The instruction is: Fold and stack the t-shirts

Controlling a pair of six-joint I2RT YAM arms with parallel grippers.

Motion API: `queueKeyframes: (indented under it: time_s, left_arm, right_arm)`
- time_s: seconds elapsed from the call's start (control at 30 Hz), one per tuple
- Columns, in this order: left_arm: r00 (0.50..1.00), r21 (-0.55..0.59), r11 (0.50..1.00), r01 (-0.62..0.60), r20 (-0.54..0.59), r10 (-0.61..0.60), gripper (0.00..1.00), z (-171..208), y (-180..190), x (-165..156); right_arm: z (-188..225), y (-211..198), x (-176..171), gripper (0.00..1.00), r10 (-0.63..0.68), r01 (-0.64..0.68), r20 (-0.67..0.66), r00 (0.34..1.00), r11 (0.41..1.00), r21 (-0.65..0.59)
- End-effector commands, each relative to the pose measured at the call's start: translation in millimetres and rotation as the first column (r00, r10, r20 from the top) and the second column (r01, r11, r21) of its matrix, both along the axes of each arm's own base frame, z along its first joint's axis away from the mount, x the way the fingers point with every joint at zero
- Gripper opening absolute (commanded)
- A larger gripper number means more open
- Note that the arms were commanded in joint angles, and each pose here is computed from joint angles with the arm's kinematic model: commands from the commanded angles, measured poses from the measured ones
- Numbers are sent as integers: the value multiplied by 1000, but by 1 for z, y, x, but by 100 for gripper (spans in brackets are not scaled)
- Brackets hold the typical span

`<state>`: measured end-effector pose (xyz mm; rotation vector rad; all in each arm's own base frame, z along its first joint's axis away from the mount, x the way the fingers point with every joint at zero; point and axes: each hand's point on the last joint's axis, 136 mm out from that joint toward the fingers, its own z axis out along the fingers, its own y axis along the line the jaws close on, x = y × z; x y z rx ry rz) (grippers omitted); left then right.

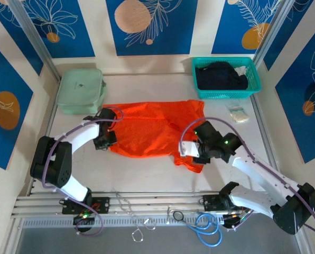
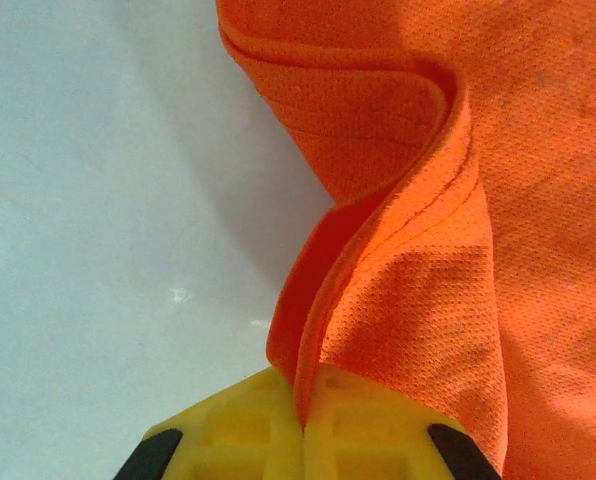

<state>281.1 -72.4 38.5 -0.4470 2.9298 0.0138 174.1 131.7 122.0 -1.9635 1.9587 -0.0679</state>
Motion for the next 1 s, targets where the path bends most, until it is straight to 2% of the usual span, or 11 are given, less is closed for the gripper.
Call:
queueKeyframes:
  time_s: [0.0,0.17,0.4,0.8,0.97]
  left_arm:
    - [1000,-25,999,21,10,-21,0,2,0,-6]
    - [999,-53,998,35,28,-33,0,6,-4,-8]
    - [998,-50,998,42,40,-40,0,9,-2,-11]
    - [997,-53,997,56,60,-53,0,15,-2,-12]
    - [996,-56,997,54,70,-50,0,16,-1,-13]
  right_arm:
    - [-30,-21,-25,51,208,-214,-58,977,966,-147]
    - [-68,-20,-40,52,259,-275,-122,958,950,-147]
    - [-83,-13,-35,50,235,-259,-169,957,956,-139]
    - [-103,-22,-33,40,208,-265,-250,946,938,-222]
    - [-111,-21,-31,28,202,-259,-248,948,939,-226]
